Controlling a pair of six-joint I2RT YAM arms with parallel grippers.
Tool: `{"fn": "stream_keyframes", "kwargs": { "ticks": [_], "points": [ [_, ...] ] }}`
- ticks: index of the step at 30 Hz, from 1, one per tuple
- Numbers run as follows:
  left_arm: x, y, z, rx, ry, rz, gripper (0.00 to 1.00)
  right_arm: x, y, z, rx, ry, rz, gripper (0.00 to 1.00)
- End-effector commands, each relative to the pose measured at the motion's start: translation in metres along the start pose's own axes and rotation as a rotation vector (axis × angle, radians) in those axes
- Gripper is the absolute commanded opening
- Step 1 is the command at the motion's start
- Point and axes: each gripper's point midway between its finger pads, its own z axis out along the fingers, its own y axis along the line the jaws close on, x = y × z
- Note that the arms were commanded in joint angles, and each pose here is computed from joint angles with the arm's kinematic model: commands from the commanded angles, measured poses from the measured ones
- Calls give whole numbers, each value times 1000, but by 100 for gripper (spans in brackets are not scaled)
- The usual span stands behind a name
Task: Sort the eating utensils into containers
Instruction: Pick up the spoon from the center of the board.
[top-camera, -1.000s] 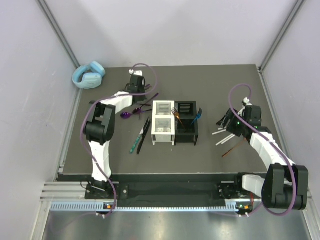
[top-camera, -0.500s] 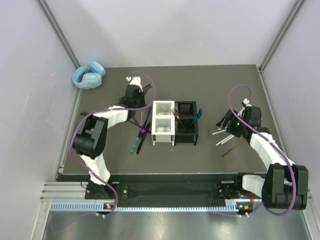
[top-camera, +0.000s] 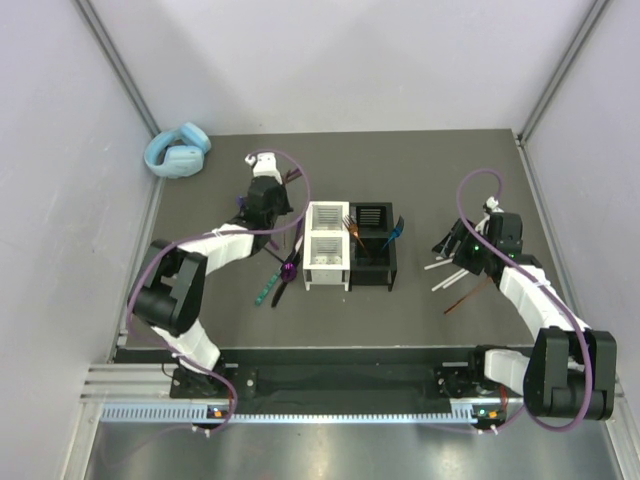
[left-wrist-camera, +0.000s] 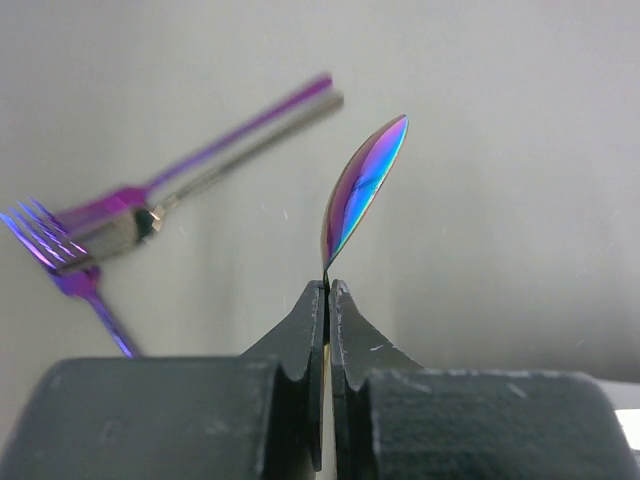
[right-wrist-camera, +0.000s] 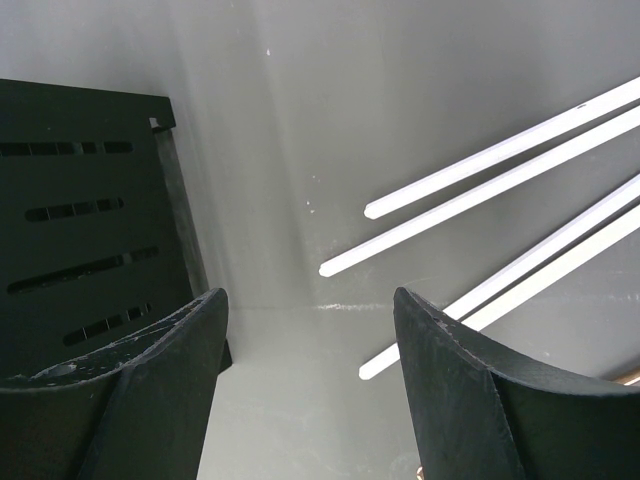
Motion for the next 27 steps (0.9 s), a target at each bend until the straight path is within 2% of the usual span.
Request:
{"fn": "stream_keyframes", "kwargs": {
  "ticks": [1, 12, 19, 27],
  "points": [
    [-76, -8, -28, 4, -223, -58, 0, -11, 7, -2, -28, -40, -17, 68],
    [-111, -11, -75, 45, -321, -116, 0, -10, 7, -1, -29, -35, -16, 68],
    [-154, -17, -142, 142, -439, -191, 0, -10, 8, 0, -35, -33, -10, 68],
    [-163, -32, -169, 236, -403, -185, 0, -17, 13, -2, -53, -55, -10, 68]
  ]
}}
